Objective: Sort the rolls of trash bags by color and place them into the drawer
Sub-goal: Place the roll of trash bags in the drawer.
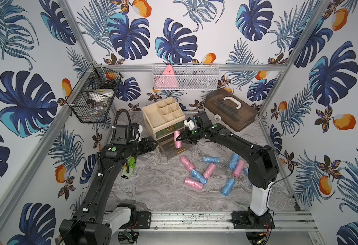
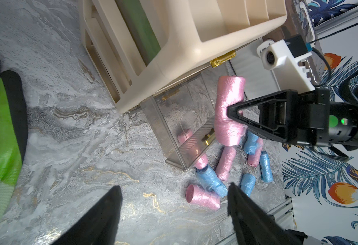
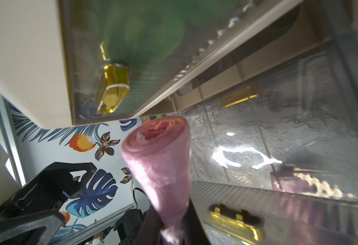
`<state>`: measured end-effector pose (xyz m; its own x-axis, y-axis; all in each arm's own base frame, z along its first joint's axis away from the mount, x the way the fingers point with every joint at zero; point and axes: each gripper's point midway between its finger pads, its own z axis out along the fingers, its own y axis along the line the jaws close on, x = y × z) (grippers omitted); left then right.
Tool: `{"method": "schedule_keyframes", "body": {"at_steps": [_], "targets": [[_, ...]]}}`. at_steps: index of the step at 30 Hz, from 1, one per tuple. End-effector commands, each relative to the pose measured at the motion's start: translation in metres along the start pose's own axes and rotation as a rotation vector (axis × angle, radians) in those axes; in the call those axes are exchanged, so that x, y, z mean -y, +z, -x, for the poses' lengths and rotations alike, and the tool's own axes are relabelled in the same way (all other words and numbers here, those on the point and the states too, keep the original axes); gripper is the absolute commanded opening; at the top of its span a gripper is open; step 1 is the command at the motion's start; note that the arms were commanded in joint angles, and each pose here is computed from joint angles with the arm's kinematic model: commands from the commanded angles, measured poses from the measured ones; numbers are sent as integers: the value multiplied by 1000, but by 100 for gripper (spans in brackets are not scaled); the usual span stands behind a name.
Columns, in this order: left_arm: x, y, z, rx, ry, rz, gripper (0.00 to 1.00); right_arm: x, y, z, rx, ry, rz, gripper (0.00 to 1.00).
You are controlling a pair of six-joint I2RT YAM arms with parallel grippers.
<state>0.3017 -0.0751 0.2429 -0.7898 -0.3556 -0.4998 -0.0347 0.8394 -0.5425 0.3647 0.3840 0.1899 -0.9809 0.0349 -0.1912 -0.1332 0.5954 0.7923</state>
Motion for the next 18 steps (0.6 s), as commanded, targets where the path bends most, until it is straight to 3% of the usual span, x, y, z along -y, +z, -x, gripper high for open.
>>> {"method": "schedule_keyframes", "body": {"at_steps": [1, 9, 13, 18], "targets": [[1, -1, 0, -4, 13, -8, 82, -3, 6, 3, 5, -9, 7, 14], [1, 1, 1, -5, 1, -16, 82, -3, 20, -2, -23, -16, 25, 22], [1, 0, 1, -3, 4, -14, 82, -3, 21, -1, -21, -14, 24, 43], [2, -1, 2, -1, 6, -13, 82, -5, 16, -1, -15, -28, 20, 53]]}}
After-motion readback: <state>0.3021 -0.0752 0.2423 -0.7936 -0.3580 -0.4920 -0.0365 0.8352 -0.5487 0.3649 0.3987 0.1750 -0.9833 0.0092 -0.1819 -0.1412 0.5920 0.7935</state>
